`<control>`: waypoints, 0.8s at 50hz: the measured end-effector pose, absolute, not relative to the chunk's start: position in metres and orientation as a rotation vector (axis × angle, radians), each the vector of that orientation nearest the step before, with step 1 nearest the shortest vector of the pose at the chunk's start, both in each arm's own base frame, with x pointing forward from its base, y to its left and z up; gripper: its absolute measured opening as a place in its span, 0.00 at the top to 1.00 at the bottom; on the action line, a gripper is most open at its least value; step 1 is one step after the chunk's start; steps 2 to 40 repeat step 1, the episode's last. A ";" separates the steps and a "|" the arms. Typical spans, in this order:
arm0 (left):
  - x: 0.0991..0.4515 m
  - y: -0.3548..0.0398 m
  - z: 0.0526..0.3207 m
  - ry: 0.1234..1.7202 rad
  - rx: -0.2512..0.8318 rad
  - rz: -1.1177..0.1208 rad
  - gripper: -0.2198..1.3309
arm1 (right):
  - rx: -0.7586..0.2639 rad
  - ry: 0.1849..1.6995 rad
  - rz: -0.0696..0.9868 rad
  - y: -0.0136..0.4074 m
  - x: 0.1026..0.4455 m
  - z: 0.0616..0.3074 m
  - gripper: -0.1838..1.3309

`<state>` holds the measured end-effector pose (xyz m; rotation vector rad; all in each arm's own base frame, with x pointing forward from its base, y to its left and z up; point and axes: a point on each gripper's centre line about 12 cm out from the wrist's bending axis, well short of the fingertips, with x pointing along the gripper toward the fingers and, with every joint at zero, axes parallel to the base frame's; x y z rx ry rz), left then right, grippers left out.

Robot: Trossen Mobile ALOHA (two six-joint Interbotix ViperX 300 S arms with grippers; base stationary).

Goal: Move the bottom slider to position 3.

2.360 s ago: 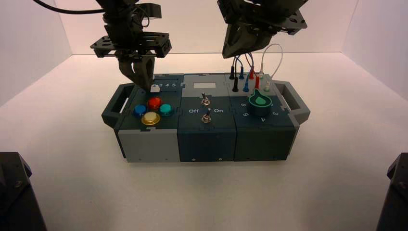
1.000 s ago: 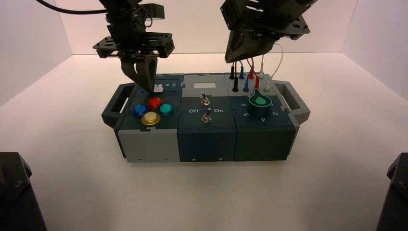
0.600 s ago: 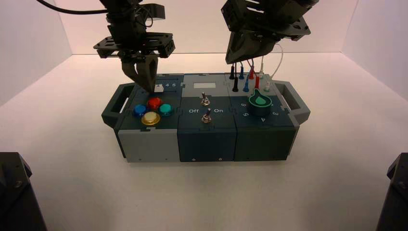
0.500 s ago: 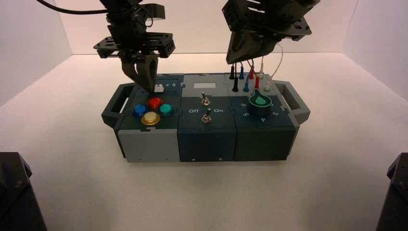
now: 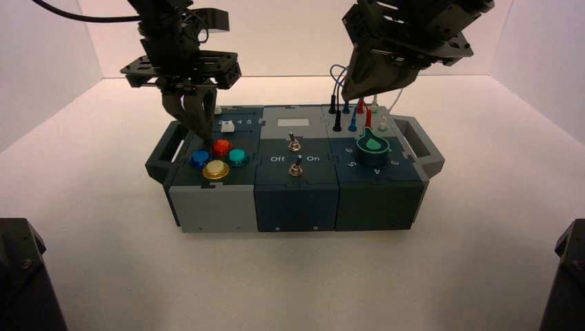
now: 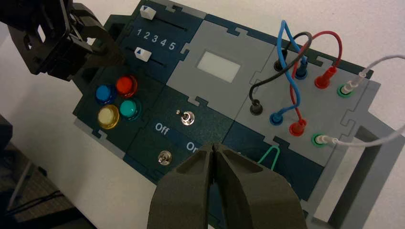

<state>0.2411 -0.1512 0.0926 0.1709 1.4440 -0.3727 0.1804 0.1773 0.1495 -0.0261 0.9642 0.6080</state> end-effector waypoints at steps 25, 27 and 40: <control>0.242 -0.151 0.093 1.443 0.171 -0.373 0.96 | -0.026 0.964 0.608 0.177 0.180 0.150 0.98; 0.242 -0.151 0.093 1.443 0.171 -0.373 0.96 | -0.026 0.964 0.608 0.177 0.180 0.150 0.98; 0.242 -0.151 0.093 1.443 0.171 -0.373 0.96 | -0.026 0.964 0.608 0.177 0.180 0.150 0.98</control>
